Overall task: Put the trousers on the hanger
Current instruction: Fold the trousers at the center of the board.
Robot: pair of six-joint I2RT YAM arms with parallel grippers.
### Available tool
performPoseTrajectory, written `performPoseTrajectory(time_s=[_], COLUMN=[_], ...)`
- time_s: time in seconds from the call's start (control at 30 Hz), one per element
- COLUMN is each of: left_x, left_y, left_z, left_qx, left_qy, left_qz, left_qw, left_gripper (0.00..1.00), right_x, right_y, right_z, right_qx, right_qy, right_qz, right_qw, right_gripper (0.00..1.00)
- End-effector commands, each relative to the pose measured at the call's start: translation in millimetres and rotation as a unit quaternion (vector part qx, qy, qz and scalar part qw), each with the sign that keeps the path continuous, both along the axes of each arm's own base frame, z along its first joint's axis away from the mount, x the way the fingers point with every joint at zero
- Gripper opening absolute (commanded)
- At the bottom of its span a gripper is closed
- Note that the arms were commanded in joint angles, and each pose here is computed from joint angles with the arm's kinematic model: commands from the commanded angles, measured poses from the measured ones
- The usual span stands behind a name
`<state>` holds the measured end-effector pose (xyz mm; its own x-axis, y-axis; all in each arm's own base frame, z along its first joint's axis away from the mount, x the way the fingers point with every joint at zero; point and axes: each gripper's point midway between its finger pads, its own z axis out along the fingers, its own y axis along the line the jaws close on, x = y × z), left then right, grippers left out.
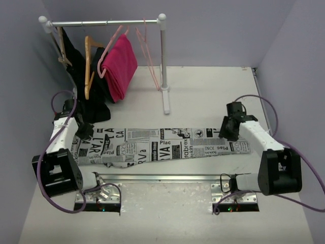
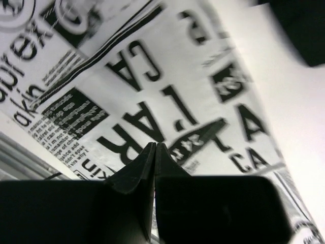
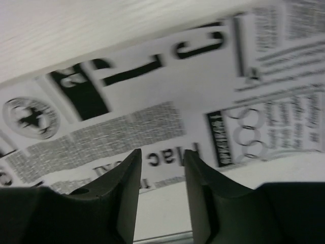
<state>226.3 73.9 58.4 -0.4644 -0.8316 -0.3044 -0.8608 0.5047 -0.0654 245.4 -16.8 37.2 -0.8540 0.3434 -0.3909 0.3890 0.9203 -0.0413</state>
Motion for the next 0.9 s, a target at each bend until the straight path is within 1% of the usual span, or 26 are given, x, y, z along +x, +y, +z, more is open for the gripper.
performPoseTrajectory(time_s=[0.0,0.03,0.07,0.1,0.17,0.2,0.27,0.3,0.4,0.43,0.47,0.53,0.63,0.7,0.77,0.8,0.83,0.87], left_x=[41,44,45,47,44,44,40,39,38,38,39,40,42,41,37,35,33,30], left_y=[-3,-8,-14,-26,-43,-49,-55,-53,-49,-50,-52,-54,-62,-68,-58,-53,-46,-38], left_z=[94,112,124,138,149,151,163,164,161,160,155,151,151,146,137,132,127,119], left_qx=[0.023,0.024,0.019,0.006,-0.014,-0.022,-0.021,-0.015,-0.005,-0.009,-0.020,-0.028,-0.048,-0.060,-0.040,-0.028,-0.017,-0.001], left_qy=[-0.155,-0.189,-0.215,-0.254,-0.295,-0.314,-0.341,-0.337,-0.318,-0.317,-0.311,-0.307,-0.301,-0.280,-0.251,-0.239,-0.226,-0.210], left_qz=[-0.073,-0.088,-0.097,-0.122,-0.149,-0.160,-0.170,-0.168,-0.165,-0.164,-0.164,-0.166,-0.182,-0.190,-0.171,-0.159,-0.145,-0.125], left_qw=[0.985,0.978,0.971,0.959,0.944,0.936,0.924,0.926,0.934,0.934,0.936,0.937,0.935,0.939,0.952,0.958,0.963,0.970], left_gripper=[0.15,0.36,0.53,0.75,0.97,1.00,1.00,1.00,1.00,1.00,1.00,1.00,1.00,1.00,1.00,1.00,1.00,1.00], right_x=[35,39,39,37,36,38,24,22,5,4,-5,-6,-1,1,0,2,7,17], right_y=[116,128,138,154,160,162,130,110,61,53,32,15,0,-24,-41,-42,-43,-41], right_z=[12,9,5,-2,-15,-19,-49,-55,-76,-79,-85,-86,-86,-85,-80,-76,-70,-55], right_qx=[0.140,0.145,0.143,0.136,0.127,0.121,0.052,0.024,0.020,0.022,-0.001,-0.019,-0.024,-0.025,-0.025,-0.025,-0.027,-0.021], right_qy=[-0.079,-0.069,-0.057,-0.036,-0.009,0.001,0.084,0.104,0.170,0.177,0.197,0.203,0.202,0.199,0.191,0.182,0.163,0.126], right_qz=[0.155,0.173,0.189,0.216,0.228,0.234,0.228,0.212,0.157,0.142,0.120,0.098,0.074,0.018,-0.039,-0.047,-0.050,-0.053], right_qw=[0.975,0.972,0.970,0.966,0.965,0.965,0.969,0.971,0.973,0.974,0.973,0.974,0.976,0.980,0.981,0.982,0.985,0.990], right_gripper=[0.43,0.47,0.49,0.52,0.57,0.58,0.60,0.60,0.61,0.60,0.61,0.61,0.62,0.64,0.64,0.64,0.64,0.64])
